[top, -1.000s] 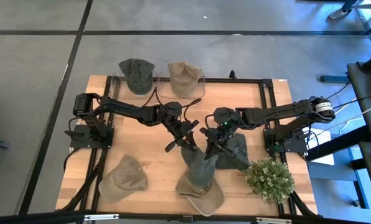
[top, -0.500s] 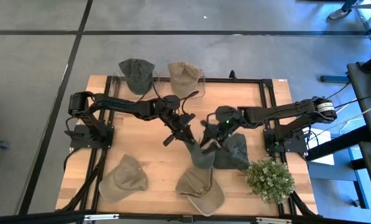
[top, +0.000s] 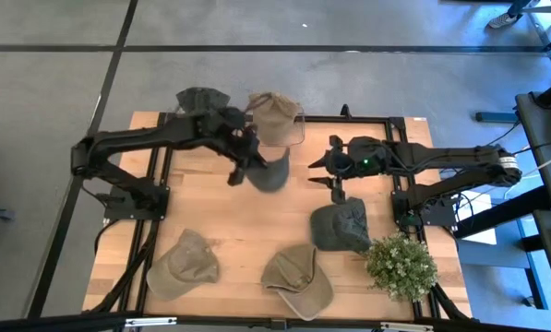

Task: Pick & Place hat
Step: Put the left blue cap into the left transparent bin

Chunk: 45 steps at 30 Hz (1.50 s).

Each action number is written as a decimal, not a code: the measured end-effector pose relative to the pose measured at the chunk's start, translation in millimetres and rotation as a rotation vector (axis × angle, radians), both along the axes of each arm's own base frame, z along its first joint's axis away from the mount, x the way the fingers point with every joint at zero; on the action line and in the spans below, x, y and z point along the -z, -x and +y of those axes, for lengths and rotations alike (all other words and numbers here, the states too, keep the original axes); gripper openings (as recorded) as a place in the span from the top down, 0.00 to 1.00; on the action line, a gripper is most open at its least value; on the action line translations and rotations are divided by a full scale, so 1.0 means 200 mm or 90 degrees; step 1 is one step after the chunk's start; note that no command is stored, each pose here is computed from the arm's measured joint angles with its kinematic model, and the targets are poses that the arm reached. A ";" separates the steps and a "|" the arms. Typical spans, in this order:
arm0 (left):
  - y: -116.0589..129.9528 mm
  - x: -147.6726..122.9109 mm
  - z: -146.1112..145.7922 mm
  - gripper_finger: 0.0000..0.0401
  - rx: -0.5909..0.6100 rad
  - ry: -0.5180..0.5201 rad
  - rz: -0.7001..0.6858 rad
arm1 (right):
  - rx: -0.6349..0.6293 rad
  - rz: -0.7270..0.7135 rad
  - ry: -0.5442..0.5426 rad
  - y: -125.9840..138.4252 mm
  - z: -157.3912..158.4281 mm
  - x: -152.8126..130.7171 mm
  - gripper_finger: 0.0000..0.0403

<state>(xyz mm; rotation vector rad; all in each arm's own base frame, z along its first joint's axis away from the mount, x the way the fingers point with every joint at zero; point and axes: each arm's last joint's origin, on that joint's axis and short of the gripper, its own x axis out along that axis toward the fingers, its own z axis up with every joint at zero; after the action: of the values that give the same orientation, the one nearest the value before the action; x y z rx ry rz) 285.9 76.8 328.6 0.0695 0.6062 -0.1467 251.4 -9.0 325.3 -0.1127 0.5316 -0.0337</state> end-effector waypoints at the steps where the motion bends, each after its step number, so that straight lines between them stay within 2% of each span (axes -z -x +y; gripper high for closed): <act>1: 0.02 -0.04 0.01 0.94 -0.008 -0.018 0.003 | 0.007 0.000 0.004 0.00 0.00 0.00 0.57; 5: 0.12 -0.18 0.05 0.94 -0.044 -0.078 0.040 | 0.013 0.014 0.009 -0.02 0.00 0.02 0.57; 11: 0.26 -0.31 0.11 0.94 -0.083 -0.204 0.144 | 0.015 0.054 0.006 -0.04 0.00 0.07 0.57; 17: 0.34 -0.42 0.17 0.94 -0.123 -0.284 0.170 | 0.016 0.072 0.007 -0.06 -0.01 0.10 0.57; 22: 0.40 -0.48 0.22 0.94 -0.175 -0.389 0.234 | 0.037 0.084 0.013 -0.08 -0.03 0.13 0.57; 26: 0.44 -0.47 0.25 0.94 -0.164 -0.446 0.296 | 0.059 0.099 0.022 -0.10 -0.05 0.16 0.57; 38: 0.51 -0.44 0.33 0.94 -0.169 -0.461 0.368 | 0.072 0.110 0.015 -0.14 -0.07 0.19 0.57; 45: 0.52 -0.42 0.38 0.94 -0.168 -0.438 0.383 | 0.077 0.109 0.008 -0.14 -0.07 0.19 0.57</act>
<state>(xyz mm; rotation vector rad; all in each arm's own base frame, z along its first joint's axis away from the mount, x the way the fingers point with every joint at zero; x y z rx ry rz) 182.6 152.3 411.9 0.6248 1.2393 0.3171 278.4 -22.8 287.0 -0.0955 0.7089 -0.1459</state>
